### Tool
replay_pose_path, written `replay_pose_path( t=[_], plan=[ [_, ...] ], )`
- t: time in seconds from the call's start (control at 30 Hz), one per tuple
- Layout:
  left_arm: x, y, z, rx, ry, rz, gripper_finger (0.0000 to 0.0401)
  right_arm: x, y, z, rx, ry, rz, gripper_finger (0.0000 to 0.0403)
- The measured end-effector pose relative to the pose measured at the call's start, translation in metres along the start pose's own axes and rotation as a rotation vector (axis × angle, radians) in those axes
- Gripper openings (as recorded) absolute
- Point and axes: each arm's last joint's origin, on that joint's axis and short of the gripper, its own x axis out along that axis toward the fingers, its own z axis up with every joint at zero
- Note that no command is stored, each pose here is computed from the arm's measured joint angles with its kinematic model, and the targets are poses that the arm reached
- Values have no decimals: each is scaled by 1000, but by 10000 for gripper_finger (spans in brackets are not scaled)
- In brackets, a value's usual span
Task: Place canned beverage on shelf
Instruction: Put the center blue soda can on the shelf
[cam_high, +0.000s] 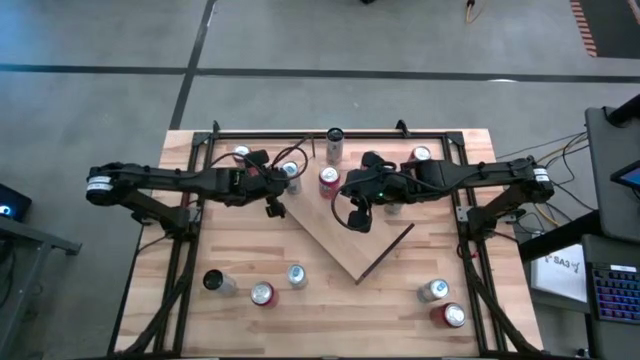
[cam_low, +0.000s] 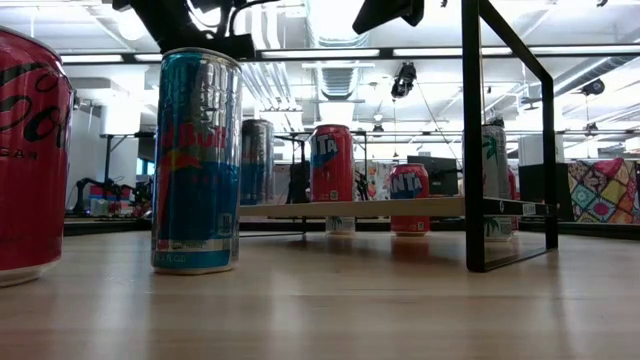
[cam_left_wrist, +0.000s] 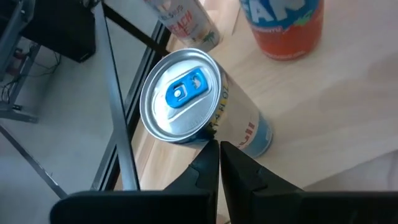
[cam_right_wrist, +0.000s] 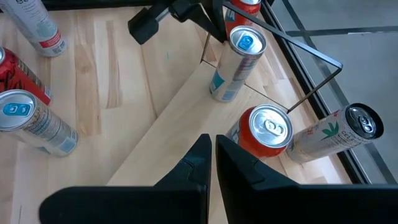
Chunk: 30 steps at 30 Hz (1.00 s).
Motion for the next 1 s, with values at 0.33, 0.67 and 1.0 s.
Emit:
replay_pose_path(
  t=[0.33, 0.67, 1.0],
  plan=[
    [3, -2, 3, 1, -22, 2, 0, 0, 0, 0, 0, 1, 0, 13],
    [3, -3, 0, 20, 5, -42, 0, 0, 0, 0, -2, 1, 0, 13],
    [6, 3, 6, -32, -44, -25, 0, 0, 0, 0, -11, 1, 0, 13]
  ],
)
